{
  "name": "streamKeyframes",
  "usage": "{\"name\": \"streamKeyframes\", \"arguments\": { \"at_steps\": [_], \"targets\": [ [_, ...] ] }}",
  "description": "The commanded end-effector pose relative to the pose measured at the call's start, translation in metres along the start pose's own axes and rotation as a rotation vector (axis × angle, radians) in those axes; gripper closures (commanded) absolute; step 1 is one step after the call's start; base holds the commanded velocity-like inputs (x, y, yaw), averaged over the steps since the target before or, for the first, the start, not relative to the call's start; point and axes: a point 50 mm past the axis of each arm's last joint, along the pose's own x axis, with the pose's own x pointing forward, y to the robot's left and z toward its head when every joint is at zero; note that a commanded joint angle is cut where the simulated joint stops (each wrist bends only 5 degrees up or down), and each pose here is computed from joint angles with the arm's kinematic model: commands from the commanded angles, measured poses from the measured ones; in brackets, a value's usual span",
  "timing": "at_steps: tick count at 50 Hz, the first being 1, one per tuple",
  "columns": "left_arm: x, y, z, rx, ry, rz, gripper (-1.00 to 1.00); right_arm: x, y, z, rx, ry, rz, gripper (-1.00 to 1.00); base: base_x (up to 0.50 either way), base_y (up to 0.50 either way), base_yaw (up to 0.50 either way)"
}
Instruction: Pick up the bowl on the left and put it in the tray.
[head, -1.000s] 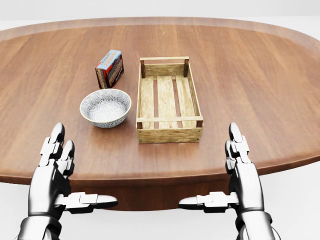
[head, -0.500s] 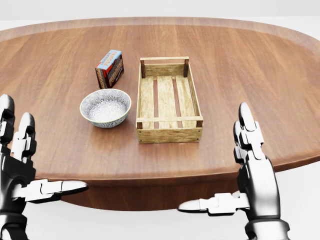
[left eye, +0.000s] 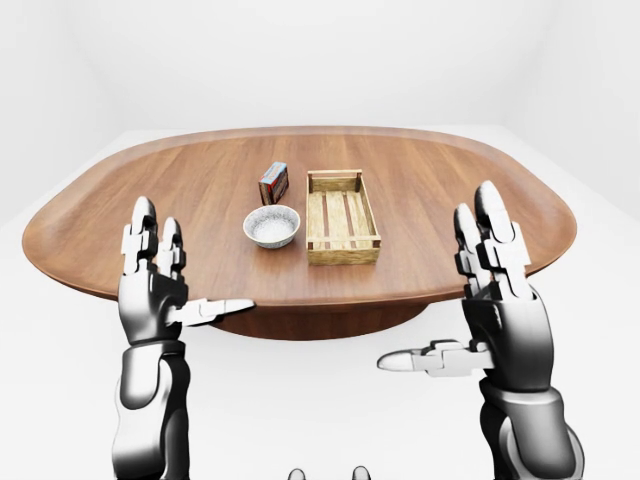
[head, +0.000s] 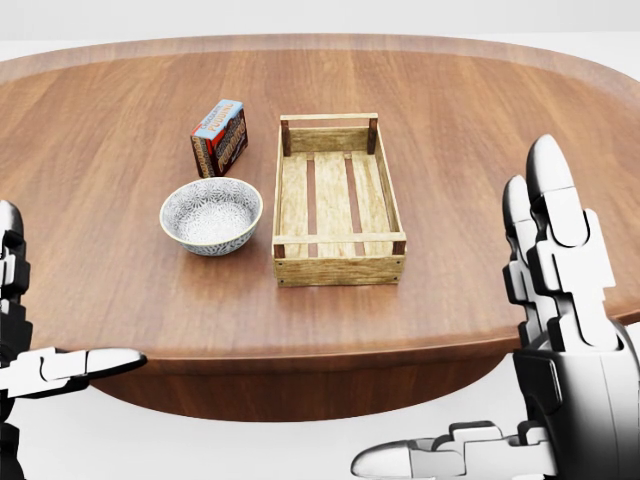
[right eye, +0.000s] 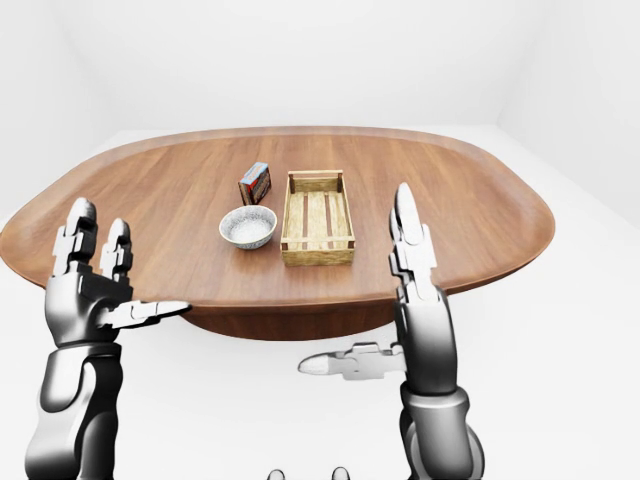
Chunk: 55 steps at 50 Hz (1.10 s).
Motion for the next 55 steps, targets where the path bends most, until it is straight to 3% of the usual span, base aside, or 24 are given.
{"name": "streamKeyframes", "arguments": {
  "at_steps": [1, 25, 28, 32, 55],
  "targets": [
    [0.0012, 0.0036, 0.0063, -0.004, -0.027, 0.014, -1.0, -0.0029, -0.0018, 0.0152, -0.047, -0.055, 0.011, -0.99, 0.0, 0.0, 0.0],
    [0.0012, 0.0055, 0.0083, -0.004, -0.035, 0.022, -1.0, -0.0016, -0.0033, 0.013, -0.013, -0.05, -0.01, -0.98, 0.0, 0.49, 0.0],
    [0.001, 0.0052, 0.0098, -0.006, -0.041, 0.022, -1.0, -0.0002, -0.008, 0.0122, 0.015, -0.053, -0.053, -0.99, 0.0, 0.0, 0.0],
    [0.0004, 0.0053, 0.0114, -0.004, -0.048, 0.021, -1.0, -0.002, -0.0048, 0.016, 0.016, -0.064, -0.02, -0.98, 0.0, 0.0, 0.0],
    [0.0002, 0.0067, 0.0149, -0.006, -0.062, 0.026, -1.0, -0.0022, -0.0029, 0.0155, -0.016, -0.059, -0.001, -0.98, 0.49, 0.02, 0.0]
  ]
}}
